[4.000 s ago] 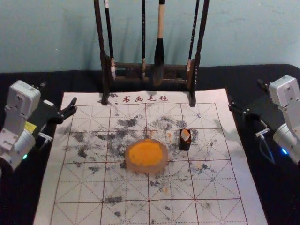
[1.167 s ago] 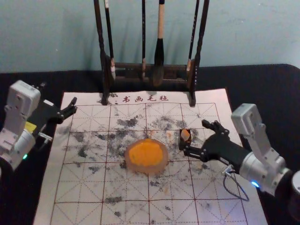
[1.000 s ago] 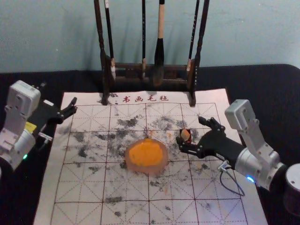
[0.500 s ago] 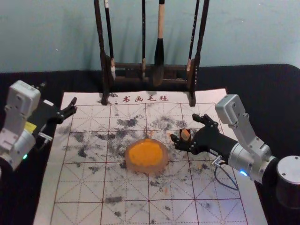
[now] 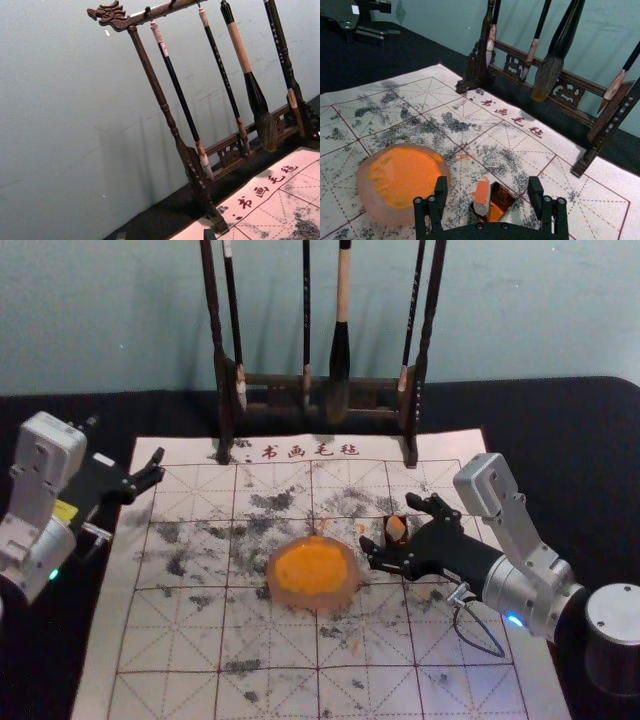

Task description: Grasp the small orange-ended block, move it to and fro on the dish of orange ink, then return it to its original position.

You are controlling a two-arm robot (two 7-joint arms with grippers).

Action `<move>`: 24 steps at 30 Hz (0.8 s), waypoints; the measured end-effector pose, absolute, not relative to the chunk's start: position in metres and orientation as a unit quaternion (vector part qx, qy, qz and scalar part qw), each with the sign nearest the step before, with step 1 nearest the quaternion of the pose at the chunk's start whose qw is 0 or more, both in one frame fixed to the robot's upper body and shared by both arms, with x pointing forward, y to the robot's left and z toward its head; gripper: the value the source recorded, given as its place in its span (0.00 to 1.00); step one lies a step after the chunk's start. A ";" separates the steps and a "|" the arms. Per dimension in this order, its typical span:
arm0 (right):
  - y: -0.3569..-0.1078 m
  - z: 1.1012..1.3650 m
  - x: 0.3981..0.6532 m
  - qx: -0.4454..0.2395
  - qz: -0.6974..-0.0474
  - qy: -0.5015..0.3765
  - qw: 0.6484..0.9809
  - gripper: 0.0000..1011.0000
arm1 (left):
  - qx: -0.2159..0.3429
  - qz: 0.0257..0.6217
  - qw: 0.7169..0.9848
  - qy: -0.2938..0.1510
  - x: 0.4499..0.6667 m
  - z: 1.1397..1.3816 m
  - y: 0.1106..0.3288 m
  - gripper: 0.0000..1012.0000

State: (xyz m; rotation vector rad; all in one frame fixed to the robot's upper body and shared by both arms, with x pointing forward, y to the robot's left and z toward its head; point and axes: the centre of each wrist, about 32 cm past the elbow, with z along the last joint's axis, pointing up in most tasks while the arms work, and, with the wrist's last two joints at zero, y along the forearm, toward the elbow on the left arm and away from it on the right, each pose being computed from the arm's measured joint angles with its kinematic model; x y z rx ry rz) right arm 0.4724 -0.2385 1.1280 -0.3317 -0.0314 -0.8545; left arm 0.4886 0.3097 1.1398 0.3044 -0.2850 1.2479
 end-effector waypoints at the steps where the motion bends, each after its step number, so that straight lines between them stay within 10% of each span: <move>1: -0.238 1.128 0.472 -0.160 -0.412 -0.016 0.897 0.99 | 0.141 0.580 0.791 -0.132 0.489 1.140 0.310 0.99; 16: -0.238 1.128 0.472 -0.160 -0.412 -0.019 0.897 0.99 | 0.141 0.580 0.791 -0.132 0.489 1.140 0.310 0.99; 24: -0.238 1.128 0.472 -0.159 -0.412 -0.019 0.897 0.79 | 0.141 0.580 0.791 -0.132 0.489 1.140 0.310 0.99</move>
